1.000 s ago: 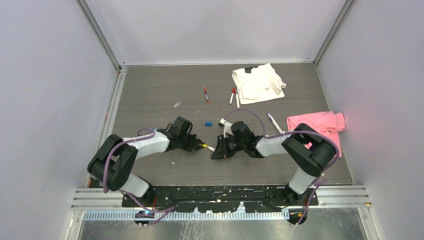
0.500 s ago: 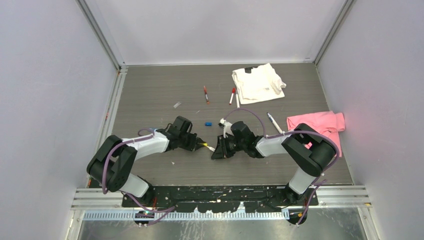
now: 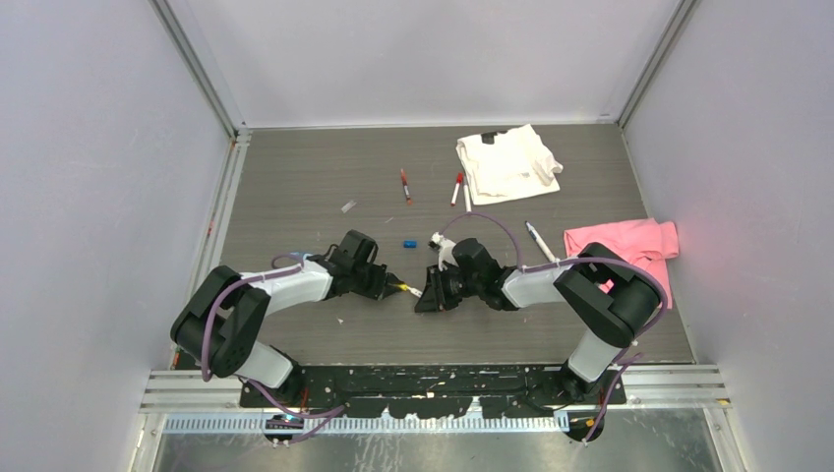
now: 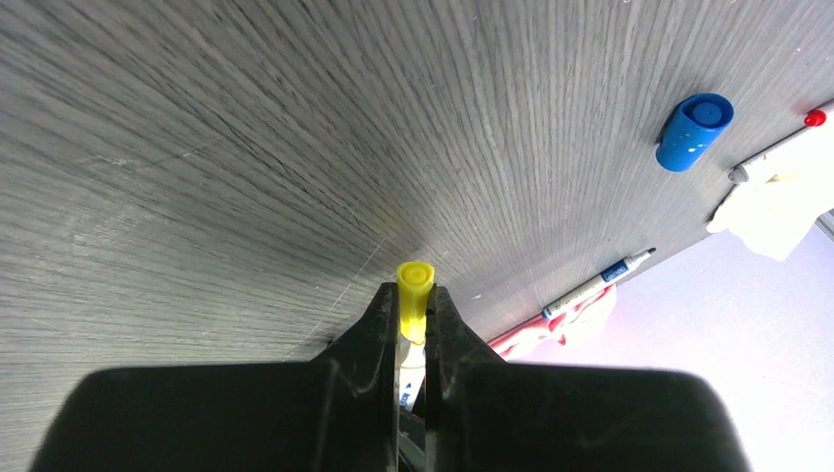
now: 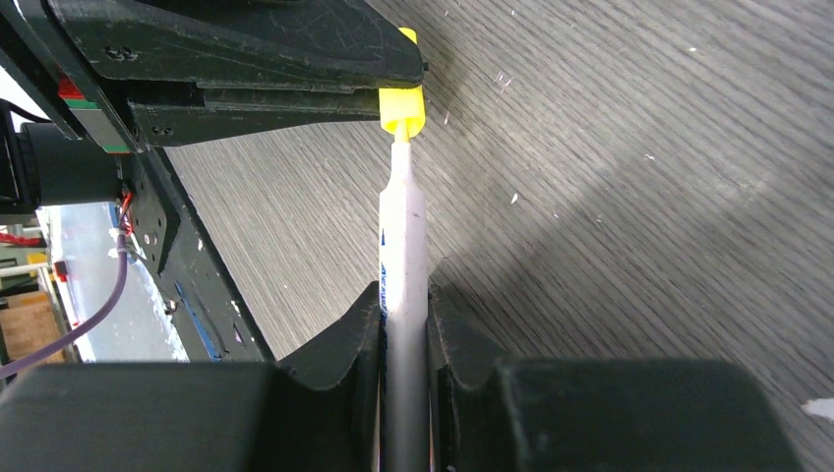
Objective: Insert the pens into the pen caps
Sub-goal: Insert the pen cap onto the pen, then press the pen cap onto the pen.
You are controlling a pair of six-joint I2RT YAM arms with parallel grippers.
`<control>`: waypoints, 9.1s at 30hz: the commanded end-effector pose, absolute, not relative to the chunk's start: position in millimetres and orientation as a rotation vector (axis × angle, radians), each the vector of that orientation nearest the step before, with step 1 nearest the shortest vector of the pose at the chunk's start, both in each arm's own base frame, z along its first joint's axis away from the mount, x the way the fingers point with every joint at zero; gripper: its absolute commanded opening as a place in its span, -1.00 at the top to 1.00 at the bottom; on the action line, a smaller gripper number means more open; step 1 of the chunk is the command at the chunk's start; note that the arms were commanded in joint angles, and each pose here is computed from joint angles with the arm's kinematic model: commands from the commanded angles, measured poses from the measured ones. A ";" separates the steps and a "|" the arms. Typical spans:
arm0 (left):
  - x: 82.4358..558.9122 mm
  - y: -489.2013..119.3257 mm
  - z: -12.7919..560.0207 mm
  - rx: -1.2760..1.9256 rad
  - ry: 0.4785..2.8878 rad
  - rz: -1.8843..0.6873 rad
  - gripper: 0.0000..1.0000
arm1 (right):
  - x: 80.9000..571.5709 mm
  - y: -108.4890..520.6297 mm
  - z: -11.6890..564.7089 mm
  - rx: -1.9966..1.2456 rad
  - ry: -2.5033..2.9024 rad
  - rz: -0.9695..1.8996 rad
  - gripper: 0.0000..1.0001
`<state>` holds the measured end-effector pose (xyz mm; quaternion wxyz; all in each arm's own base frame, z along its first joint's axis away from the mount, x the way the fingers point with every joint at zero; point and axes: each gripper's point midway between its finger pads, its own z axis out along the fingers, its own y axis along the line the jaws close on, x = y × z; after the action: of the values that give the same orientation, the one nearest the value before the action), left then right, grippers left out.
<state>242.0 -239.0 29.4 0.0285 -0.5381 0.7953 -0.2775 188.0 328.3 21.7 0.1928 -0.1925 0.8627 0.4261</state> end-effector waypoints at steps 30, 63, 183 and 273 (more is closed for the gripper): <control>237.4 -258.8 45.0 -1.512 2.545 -1.020 0.99 | 198.9 332.3 18.9 -0.674 2.385 1.115 0.98; 264.2 -290.3 152.5 -1.107 2.432 -1.110 0.99 | 254.9 329.4 119.9 -0.941 1.881 0.806 0.98; 248.7 -334.1 381.0 0.069 1.509 -1.533 -0.09 | 240.8 262.0 309.1 -0.689 1.401 0.888 0.98; 164.2 -353.3 175.7 0.521 2.140 -1.313 0.99 | 259.1 283.0 432.6 -0.790 1.116 0.991 0.99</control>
<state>261.7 -333.7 290.9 0.4922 0.0461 0.7307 -0.4708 237.7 273.4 229.8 0.4260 -0.3761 0.7226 0.3936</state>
